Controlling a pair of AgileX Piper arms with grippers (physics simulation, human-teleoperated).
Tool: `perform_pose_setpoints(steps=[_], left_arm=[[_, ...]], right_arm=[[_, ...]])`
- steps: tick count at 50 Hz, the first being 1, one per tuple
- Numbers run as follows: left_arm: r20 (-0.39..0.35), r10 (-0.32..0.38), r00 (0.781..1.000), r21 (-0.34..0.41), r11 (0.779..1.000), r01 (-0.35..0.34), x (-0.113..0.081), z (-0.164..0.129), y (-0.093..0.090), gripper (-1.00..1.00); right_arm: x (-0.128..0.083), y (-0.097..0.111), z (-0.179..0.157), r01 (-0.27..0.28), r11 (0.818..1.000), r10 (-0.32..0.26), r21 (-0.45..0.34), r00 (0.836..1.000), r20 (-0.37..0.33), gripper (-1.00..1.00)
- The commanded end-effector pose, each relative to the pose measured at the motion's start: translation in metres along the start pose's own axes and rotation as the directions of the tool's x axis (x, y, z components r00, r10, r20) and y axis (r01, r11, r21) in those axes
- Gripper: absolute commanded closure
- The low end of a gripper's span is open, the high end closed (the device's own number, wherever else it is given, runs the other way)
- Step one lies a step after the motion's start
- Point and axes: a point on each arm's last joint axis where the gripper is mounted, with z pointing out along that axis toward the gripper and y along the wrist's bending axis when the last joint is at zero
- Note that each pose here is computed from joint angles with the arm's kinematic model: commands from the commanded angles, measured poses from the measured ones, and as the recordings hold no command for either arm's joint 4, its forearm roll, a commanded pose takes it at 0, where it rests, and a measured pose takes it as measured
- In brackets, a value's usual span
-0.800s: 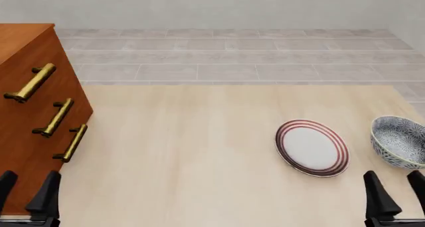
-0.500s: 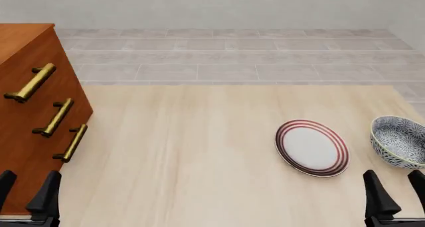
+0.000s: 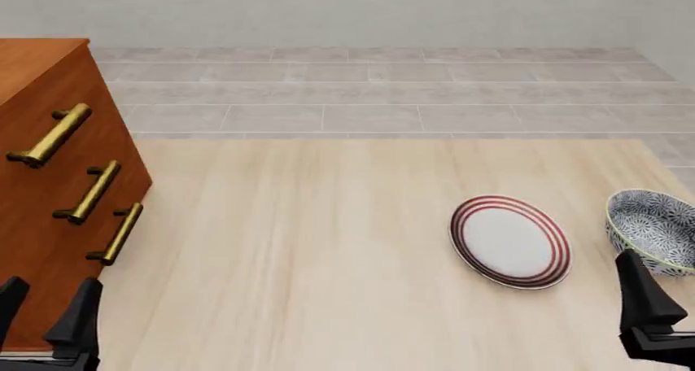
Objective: Put the bowl on top of the cabinet.
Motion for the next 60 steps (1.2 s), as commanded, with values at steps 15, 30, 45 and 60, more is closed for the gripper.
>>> perform_pose_setpoints(steps=[15, 30, 45, 60], left_arm=[[-0.01, 0.002, 1.0, 0.012, 1.0, -0.002, 0.001, 0.0, -0.001, -1.0], [-0.019, 0.005, 1.0, 0.024, 1.0, -0.005, 0.002, 0.001, -0.001, -1.0], [-0.017, 0.008, 1.0, 0.027, 1.0, -0.007, 0.002, 0.002, -0.002, -1.0], [-0.014, 0.01, 1.0, 0.031, 0.999, -0.01, 0.002, 0.001, -0.002, -1.0]], right_arm=[[-0.062, -0.006, 0.016, 0.012, 0.998, -0.006, 0.063, 0.996, -0.089, -1.0], [-0.076, -0.016, 0.033, 0.054, 0.986, -0.024, 0.159, 0.982, -0.187, -1.0], [-0.086, -0.031, 0.049, 0.066, 0.963, 0.004, 0.262, 0.966, -0.258, -1.0], [-0.09, -0.043, 0.064, 0.038, 0.943, 0.064, 0.33, 0.955, -0.291, -1.0]])
